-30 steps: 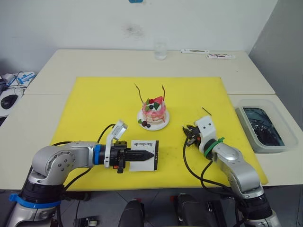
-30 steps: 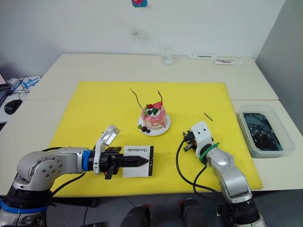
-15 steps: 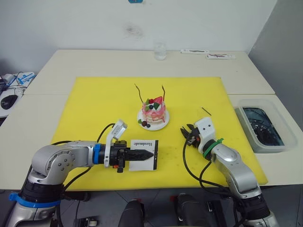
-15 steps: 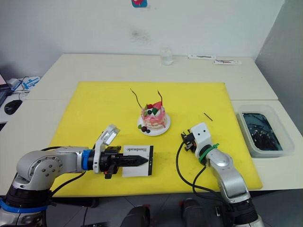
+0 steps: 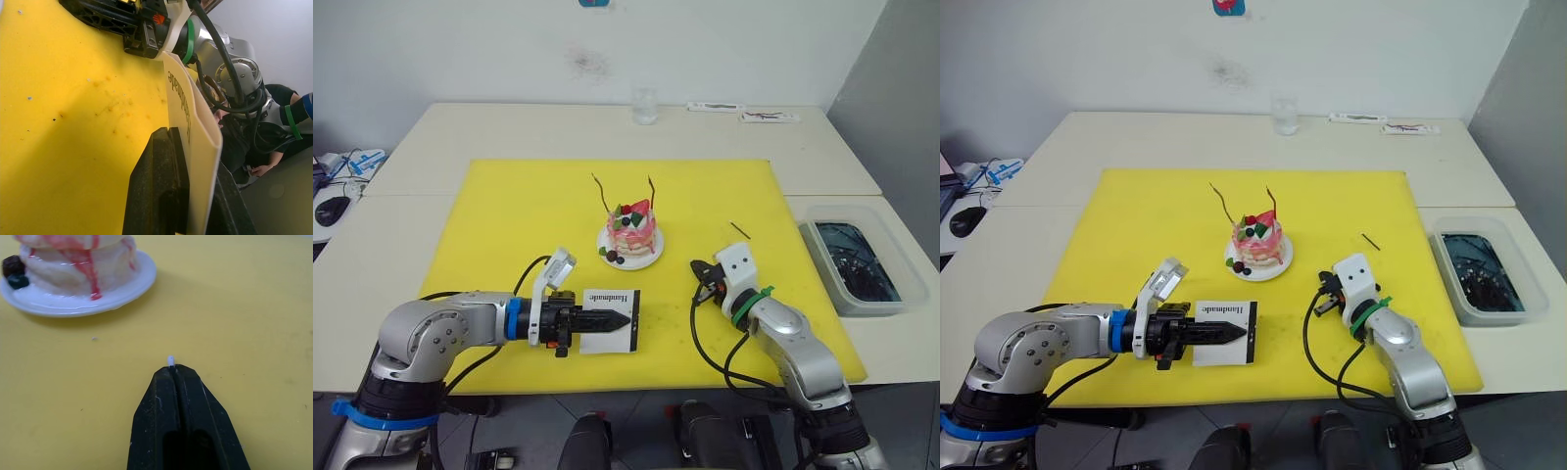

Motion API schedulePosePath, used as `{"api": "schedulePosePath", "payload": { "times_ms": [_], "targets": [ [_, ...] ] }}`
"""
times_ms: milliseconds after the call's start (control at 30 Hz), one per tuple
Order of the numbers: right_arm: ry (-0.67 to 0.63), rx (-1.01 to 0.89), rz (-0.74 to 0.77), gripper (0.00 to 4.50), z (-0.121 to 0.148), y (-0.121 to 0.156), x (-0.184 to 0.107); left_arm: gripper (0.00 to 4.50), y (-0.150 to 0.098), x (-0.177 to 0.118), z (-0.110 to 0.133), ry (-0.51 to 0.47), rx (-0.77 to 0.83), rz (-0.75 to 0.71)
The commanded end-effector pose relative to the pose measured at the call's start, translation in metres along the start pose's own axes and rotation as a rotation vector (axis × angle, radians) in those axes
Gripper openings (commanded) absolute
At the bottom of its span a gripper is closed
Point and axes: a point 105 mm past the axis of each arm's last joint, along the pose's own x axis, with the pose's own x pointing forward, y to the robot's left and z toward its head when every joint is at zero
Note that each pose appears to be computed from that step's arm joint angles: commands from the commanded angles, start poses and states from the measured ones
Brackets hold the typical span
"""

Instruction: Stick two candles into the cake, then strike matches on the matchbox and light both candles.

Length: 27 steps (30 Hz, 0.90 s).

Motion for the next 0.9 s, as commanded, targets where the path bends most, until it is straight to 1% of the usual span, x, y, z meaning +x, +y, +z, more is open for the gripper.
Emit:
{"api": "schedulePosePath", "payload": {
  "times_ms": [33,133,233,333,533,900],
  "targets": [
    [-0.111,-0.096,0.121,0.04,0.041,0.011,-0.016,0.0,0.0,0.005,0.008,-0.02,0.01,-0.018],
    [-0.134,-0.2,0.271,0.04,0.061,0.027,-0.031,0.0,0.006,0.008,0.014,-0.036,-0.013,-0.013],
    [-0.137,-0.3,0.412,0.04,0.075,0.045,-0.047,0.0,0.008,0.014,0.021,-0.046,-0.057,-0.028],
    [-0.113,-0.38,0.481,0.04,0.078,0.056,-0.052,0.0,0.007,0.019,0.024,-0.025,-0.078,-0.048],
    [-0.103,-0.446,0.474,0.04,0.079,0.059,-0.045,0.0,0.005,0.026,0.026,0.009,-0.074,-0.062],
    [-0.095,-0.478,0.45,0.04,0.076,0.06,-0.038,0.0,0.004,0.028,0.025,0.017,-0.062,-0.067]
  ]
}}
